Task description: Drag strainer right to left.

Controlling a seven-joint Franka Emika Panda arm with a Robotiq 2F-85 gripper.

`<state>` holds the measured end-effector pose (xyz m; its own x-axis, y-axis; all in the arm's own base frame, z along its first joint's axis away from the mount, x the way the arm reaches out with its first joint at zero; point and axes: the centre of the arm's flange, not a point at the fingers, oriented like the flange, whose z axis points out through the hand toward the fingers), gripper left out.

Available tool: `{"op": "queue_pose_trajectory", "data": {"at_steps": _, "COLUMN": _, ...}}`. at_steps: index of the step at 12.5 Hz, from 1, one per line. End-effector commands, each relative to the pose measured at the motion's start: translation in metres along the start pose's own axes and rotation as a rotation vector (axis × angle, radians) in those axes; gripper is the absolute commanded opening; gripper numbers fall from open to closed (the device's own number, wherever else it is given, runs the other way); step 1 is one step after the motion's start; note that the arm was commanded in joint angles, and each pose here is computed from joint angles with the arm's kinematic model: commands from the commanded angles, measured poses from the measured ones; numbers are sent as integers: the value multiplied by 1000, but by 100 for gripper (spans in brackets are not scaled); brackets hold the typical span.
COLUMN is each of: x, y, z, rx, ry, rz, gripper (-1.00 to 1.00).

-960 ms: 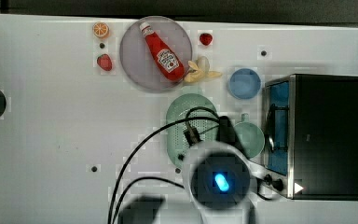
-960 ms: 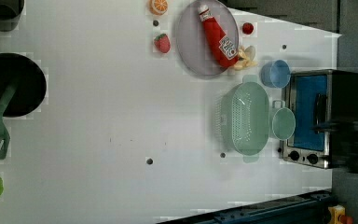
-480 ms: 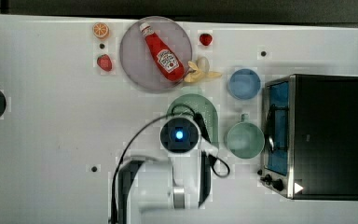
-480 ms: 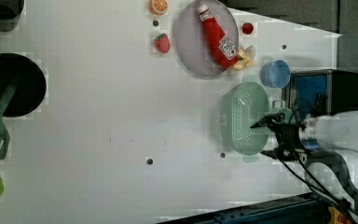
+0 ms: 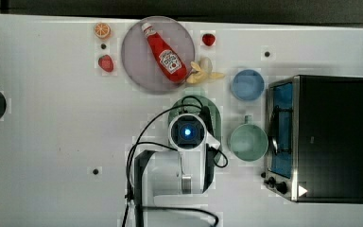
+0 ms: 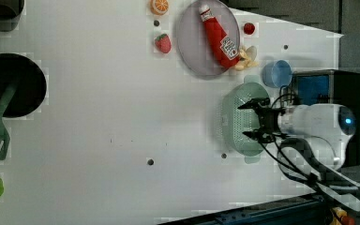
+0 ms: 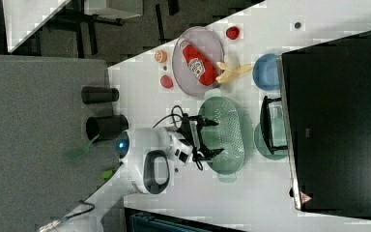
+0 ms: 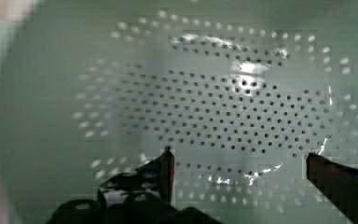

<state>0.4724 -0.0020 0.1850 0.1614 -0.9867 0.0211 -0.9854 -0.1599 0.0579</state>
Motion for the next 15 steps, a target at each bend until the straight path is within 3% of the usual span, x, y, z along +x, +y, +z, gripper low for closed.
{"op": "queue_pose_trajectory", "data": {"at_steps": 1, "x": -22, "y": -2, "z": 11, "rx": 31, "ry": -14, "rz": 148, "gripper": 100}}
{"op": "queue_pose_trajectory", "data": {"at_steps": 3, "x": -32, "y": -4, "z": 22, "rx": 56, "ry": -18, "rz": 129, "gripper": 100}}
{"op": "queue_pose_trajectory", "data": {"at_steps": 10, "x": -67, "y": -9, "z": 34, "rx": 43, "ry": -22, "rz": 69, "gripper": 100}}
{"op": "queue_pose_trajectory", "data": {"at_steps": 15, "x": -111, "y": -21, "z": 33, "rx": 53, "ry": -30, "rz": 143, "gripper": 100}}
